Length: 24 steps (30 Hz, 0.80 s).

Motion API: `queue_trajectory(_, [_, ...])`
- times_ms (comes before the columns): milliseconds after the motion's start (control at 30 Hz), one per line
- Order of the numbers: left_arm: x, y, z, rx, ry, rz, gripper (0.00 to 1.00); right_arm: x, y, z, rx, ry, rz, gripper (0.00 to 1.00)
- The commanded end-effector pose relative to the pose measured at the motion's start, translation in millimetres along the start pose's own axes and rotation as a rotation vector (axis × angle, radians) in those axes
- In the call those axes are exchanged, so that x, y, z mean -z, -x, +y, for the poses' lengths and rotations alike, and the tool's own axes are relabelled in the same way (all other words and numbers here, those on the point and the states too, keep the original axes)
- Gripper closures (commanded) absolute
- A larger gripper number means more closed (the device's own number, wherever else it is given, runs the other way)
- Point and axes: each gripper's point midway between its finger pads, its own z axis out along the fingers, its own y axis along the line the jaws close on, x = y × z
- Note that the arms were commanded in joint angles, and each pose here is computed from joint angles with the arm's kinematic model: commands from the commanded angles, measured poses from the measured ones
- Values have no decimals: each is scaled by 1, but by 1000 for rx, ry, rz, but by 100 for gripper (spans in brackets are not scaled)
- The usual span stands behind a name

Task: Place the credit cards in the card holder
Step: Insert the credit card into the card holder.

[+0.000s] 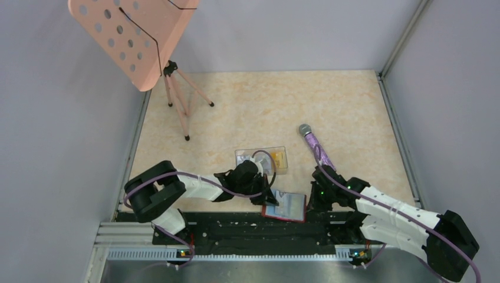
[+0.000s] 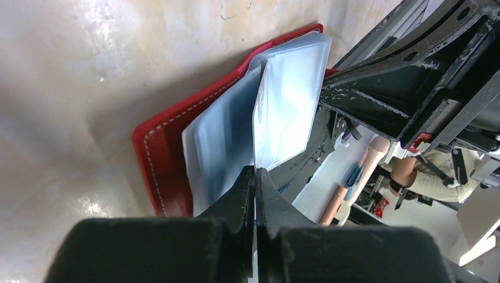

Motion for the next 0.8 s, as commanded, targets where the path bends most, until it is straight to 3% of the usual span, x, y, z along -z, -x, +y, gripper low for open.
queue_trajectory(0, [6,1,3,42,23,-52,100,-8,-2,-1,2,15,0,100])
queue_trajectory(267, [1,-2,4,108,33,-62,100,-8,-1,1,2,22,-3,100])
queue_trajectory(767, [-4,-19,-5,62,-44,43,100,-1,5,14,37,90,-33,100])
